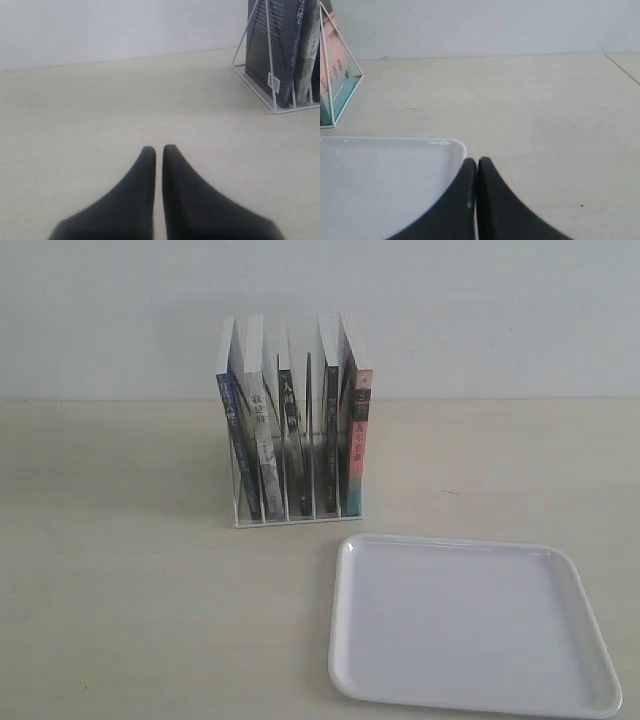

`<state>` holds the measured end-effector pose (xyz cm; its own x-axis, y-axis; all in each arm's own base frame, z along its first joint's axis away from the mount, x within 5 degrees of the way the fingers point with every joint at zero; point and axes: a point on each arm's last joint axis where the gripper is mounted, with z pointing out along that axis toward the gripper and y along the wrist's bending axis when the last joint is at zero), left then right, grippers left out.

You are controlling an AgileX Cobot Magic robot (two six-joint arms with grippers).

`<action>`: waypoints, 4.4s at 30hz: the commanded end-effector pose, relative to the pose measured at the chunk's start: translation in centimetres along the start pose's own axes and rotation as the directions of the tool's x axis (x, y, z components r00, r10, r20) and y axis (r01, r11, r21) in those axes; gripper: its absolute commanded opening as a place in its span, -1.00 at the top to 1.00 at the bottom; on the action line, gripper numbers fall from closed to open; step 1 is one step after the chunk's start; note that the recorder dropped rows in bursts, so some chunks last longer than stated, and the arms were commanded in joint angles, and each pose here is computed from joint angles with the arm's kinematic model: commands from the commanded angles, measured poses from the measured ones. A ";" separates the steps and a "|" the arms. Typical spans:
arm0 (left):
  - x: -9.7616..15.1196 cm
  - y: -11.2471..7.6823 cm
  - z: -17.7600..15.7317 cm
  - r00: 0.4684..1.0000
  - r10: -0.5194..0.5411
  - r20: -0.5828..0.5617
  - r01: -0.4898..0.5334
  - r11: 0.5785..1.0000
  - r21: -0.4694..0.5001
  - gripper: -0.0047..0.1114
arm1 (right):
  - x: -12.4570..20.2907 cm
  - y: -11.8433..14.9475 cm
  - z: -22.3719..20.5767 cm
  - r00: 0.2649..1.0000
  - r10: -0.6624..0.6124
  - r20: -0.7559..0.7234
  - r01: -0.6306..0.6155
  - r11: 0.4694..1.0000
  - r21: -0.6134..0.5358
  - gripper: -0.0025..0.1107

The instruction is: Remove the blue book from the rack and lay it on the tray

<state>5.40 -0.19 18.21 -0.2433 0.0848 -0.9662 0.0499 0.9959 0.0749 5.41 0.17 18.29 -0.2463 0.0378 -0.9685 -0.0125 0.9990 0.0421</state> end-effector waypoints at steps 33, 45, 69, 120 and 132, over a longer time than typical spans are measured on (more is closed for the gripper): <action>-0.3 0.0 -0.1 1.000 0.001 0.022 -0.001 1.000 -0.003 0.84 | -0.1 0.0 0.0 1.000 -0.003 0.011 0.003 1.000 0.000 0.96; -0.3 0.0 -0.1 1.000 0.001 0.022 -0.001 1.000 -0.003 0.84 | -0.1 0.0 0.0 1.000 -0.003 0.011 0.003 1.000 0.000 0.96; -0.3 0.0 -0.1 1.000 0.001 0.022 -0.001 1.000 -0.003 0.84 | -6.1 0.2 -2.4 0.737 -0.105 0.667 0.092 0.994 0.056 0.96; -0.3 0.0 -0.1 1.000 0.001 0.022 -0.001 1.000 -0.003 0.84 | -22.9 23.6 23.5 0.852 -0.346 -0.394 0.129 0.866 -0.483 0.96; -0.3 0.0 -0.1 1.000 0.001 0.022 -0.001 1.000 -0.003 0.84 | -23.2 25.5 26.7 0.787 -0.367 -0.496 0.161 0.898 -0.409 0.96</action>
<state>5.40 -0.19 18.21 -0.2433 0.0848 -0.9662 0.0499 0.9959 0.0749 36.03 25.05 35.97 -0.6403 -0.3300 -0.6936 -0.4599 0.8880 0.0021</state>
